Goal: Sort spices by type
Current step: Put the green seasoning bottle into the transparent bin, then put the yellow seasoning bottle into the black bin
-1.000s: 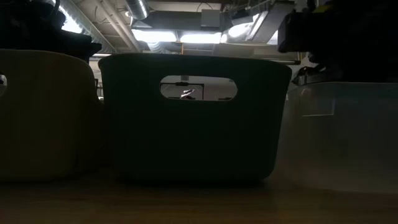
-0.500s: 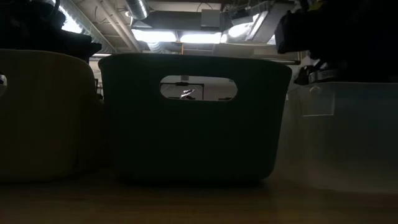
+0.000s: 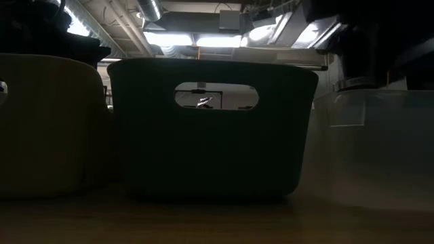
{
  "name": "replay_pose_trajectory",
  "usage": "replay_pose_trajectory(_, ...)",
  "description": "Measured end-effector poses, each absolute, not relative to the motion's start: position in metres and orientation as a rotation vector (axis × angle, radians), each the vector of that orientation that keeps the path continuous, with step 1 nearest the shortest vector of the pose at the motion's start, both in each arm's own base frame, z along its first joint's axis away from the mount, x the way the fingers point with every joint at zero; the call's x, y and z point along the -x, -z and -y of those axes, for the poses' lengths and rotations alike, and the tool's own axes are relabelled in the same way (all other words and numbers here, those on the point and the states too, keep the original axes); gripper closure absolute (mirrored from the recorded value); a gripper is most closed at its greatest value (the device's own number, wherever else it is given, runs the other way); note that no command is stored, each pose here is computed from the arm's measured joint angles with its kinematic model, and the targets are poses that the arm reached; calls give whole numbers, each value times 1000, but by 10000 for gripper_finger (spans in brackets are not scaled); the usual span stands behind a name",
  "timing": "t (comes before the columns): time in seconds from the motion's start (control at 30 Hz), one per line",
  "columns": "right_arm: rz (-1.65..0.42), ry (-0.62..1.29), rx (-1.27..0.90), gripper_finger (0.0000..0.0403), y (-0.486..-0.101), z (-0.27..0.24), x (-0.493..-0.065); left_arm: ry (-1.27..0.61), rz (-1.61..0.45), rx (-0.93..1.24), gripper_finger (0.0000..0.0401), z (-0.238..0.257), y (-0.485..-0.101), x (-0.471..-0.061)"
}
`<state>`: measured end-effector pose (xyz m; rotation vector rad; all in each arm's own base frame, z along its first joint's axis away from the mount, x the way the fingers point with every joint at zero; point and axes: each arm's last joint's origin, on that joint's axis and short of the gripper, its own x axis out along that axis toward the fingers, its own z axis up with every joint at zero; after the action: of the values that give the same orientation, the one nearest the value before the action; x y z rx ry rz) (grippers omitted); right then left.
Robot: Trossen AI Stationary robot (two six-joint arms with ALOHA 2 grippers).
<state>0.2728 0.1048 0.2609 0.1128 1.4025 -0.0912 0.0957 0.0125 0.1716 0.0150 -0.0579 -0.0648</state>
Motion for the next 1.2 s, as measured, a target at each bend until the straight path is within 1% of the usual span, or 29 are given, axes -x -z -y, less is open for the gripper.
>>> replay_pose_trajectory(0.1, -1390, 134, -107, 109, -277, -102, -268, 65, 58, -15, 270, -13, -172, -96)
replay_pose_trajectory(0.23, -1345, 131, -127, 109, -293, -98, -259, 65, 58, -15, 270, -12, -172, -96)
replay_pose_trajectory(0.3, -1333, 180, -142, 109, -300, -94, -252, 65, 58, -15, 270, -13, -172, -96)
replay_pose_trajectory(0.4, -1343, 354, -171, 109, -309, -85, -233, 65, 57, -15, 270, -13, -172, -96)
replay_pose_trajectory(0.53, -1326, 681, -264, 109, -320, -71, -206, 65, 58, -15, 270, -13, -172, -96)
replay_pose_trajectory(0.57, -1293, 739, -308, 109, -322, -69, -202, 65, 57, -14, 270, -13, -172, -96)
replay_pose_trajectory(0.63, -1207, 781, -390, 109, -322, -66, -197, 65, 57, -14, 270, -13, -171, -96)
replay_pose_trajectory(0.73, -1187, 797, -423, 109, -314, -62, -187, 65, 57, -14, 270, -13, -172, -96)
replay_pose_trajectory(0.97, -1358, 938, -471, 109, -265, -58, -169, 64, 56, -14, 270, -13, -171, -96)
replay_pose_trajectory(1.1, -1402, 1069, -546, 109, -241, -49, -163, 65, 56, -14, 270, -13, -171, -96)
replay_pose_trajectory(1.2, -1451, 1092, -577, 109, -229, -41, -161, 65, 56, -20, 270, -13, -171, -96)
